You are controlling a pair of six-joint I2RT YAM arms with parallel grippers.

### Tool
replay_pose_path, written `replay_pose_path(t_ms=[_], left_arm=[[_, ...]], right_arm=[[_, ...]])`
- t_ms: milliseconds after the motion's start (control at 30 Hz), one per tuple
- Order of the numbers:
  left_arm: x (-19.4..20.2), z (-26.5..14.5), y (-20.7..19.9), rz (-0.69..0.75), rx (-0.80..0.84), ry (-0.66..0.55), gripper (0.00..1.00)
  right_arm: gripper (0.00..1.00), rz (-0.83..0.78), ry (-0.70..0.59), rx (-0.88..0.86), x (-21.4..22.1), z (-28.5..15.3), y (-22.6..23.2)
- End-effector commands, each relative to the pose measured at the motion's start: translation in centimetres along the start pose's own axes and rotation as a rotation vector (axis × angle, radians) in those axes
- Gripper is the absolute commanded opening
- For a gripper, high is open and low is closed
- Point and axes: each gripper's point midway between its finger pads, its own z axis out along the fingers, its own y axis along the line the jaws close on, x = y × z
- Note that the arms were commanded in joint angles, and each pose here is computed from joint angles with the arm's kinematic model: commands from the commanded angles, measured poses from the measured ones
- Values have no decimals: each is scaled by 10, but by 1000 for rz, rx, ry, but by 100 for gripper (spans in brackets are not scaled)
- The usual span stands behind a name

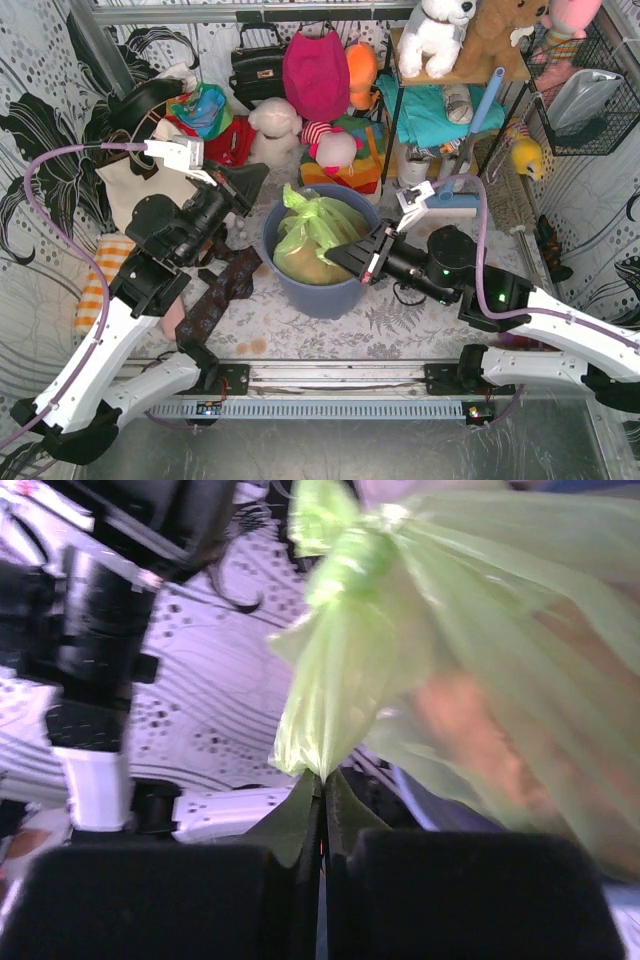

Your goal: Tie the trash bag

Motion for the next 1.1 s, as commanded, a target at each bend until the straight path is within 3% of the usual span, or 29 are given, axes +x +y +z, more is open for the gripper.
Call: replay_pose_path(t_ms=[0, 167, 300, 367, 533, 733, 967, 1067], left_arm=[[-21, 0, 19, 35, -108, -93, 0], [-10, 3, 4, -19, -31, -40, 2], [1, 5, -29, -118, 115, 68, 43], [8, 4, -40, -170, 164, 111, 54], [26, -5, -58, -206, 255, 233, 60], [38, -15, -49, -167, 202, 322, 67], [54, -9, -45, -165, 196, 373, 66], [58, -6, -44, -160, 197, 375, 60]], right_arm=[[0, -48, 20, 251, 8, -21, -59], [0, -46, 11, 267, 13, -24, -71], [0, -48, 9, 255, 12, -21, -67], [0, -47, 9, 247, 12, -19, -65], [0, -45, 6, 233, 10, -15, -60], [0, -45, 1, 223, 9, -12, -57], [0, -41, 4, 207, 9, -9, -53], [0, -41, 4, 208, 9, -8, -53]])
